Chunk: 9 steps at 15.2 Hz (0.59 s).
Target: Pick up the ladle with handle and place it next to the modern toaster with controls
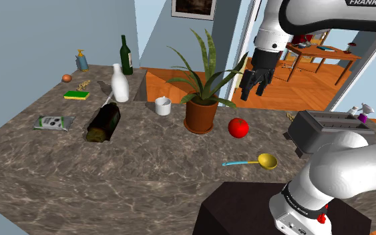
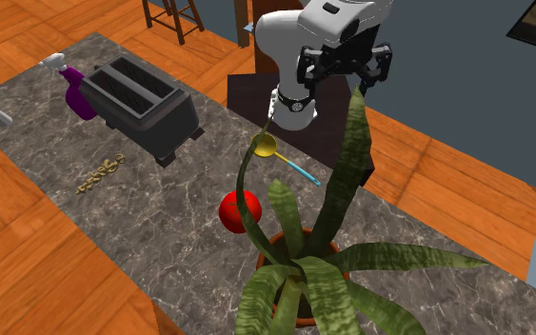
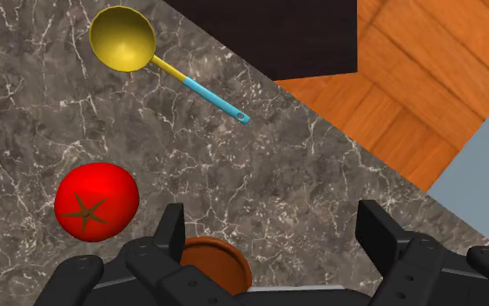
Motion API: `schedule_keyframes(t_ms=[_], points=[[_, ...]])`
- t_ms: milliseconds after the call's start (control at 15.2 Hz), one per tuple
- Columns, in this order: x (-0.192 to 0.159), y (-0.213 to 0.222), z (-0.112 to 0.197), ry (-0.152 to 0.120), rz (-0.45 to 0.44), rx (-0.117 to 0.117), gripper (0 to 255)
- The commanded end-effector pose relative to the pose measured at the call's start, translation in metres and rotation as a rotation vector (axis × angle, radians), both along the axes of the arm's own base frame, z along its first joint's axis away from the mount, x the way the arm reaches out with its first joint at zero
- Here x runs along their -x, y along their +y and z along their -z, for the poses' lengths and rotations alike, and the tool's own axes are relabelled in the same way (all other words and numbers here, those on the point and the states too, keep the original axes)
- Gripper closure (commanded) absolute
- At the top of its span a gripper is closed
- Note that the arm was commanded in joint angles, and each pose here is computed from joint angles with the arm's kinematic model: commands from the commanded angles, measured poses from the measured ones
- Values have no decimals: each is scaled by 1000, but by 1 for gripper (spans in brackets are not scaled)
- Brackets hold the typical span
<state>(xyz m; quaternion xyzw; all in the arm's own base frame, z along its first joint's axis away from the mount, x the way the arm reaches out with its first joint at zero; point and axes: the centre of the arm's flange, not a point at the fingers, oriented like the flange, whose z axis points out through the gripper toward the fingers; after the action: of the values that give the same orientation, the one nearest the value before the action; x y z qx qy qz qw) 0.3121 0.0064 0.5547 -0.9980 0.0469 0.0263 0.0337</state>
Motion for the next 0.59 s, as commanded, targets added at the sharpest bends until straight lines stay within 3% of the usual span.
schedule_keyframes(t_ms=[0,528], points=[[0,0,0,0,0,0,0],[0,-30,103,109,-311,-62,0]])
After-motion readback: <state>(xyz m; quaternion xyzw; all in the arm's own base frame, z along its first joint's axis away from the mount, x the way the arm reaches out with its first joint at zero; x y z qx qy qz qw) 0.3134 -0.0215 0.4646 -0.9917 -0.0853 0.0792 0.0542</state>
